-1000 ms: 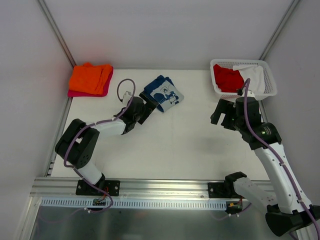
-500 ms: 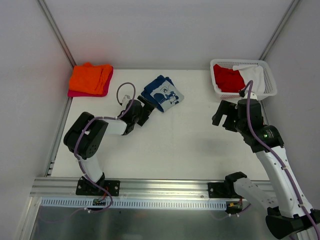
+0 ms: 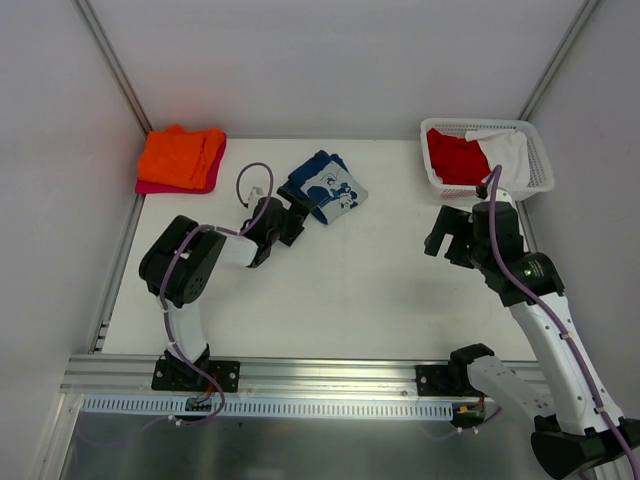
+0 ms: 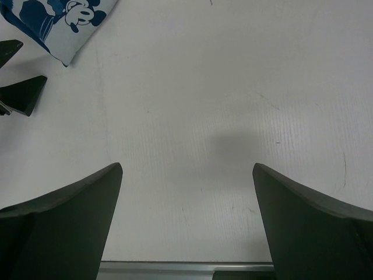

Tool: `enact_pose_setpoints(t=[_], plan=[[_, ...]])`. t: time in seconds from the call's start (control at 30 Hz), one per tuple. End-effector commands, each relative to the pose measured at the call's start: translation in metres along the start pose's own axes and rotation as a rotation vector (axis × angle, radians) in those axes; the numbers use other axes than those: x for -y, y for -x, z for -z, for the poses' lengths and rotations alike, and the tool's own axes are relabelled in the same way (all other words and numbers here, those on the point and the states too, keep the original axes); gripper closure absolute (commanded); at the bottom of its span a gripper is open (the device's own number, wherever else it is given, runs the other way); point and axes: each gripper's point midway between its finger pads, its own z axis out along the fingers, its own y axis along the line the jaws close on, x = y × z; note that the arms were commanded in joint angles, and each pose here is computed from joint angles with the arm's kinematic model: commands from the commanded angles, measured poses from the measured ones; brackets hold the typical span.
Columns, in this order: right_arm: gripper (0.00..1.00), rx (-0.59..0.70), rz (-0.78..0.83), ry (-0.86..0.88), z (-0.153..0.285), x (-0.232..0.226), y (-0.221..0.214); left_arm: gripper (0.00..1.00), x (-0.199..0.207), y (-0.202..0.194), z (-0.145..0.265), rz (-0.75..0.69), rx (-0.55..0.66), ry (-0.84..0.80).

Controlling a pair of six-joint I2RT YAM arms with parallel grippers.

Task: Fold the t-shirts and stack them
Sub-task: Put the neatly folded tshirt into the corner of the board with the left arm

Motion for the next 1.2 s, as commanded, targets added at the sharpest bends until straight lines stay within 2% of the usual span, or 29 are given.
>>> enact_pose_setpoints(t=[0.0,0.8,1.17], plan=[[0.0,0.01,-0.003,-0.028,0.003,0.008,-0.001,0.01,-0.007,0.001,-0.01,0.008,-0.014,0.024],[0.01,0.042,-0.004,-0.023,0.015,0.013,0.003,0.01,0.021,-0.002,-0.058,-0.027,-0.047,0.015],[0.0,0.044,0.01,-0.045,0.015,0.018,0.004,0.01,0.031,-0.017,-0.081,-0.009,-0.074,0.003]])
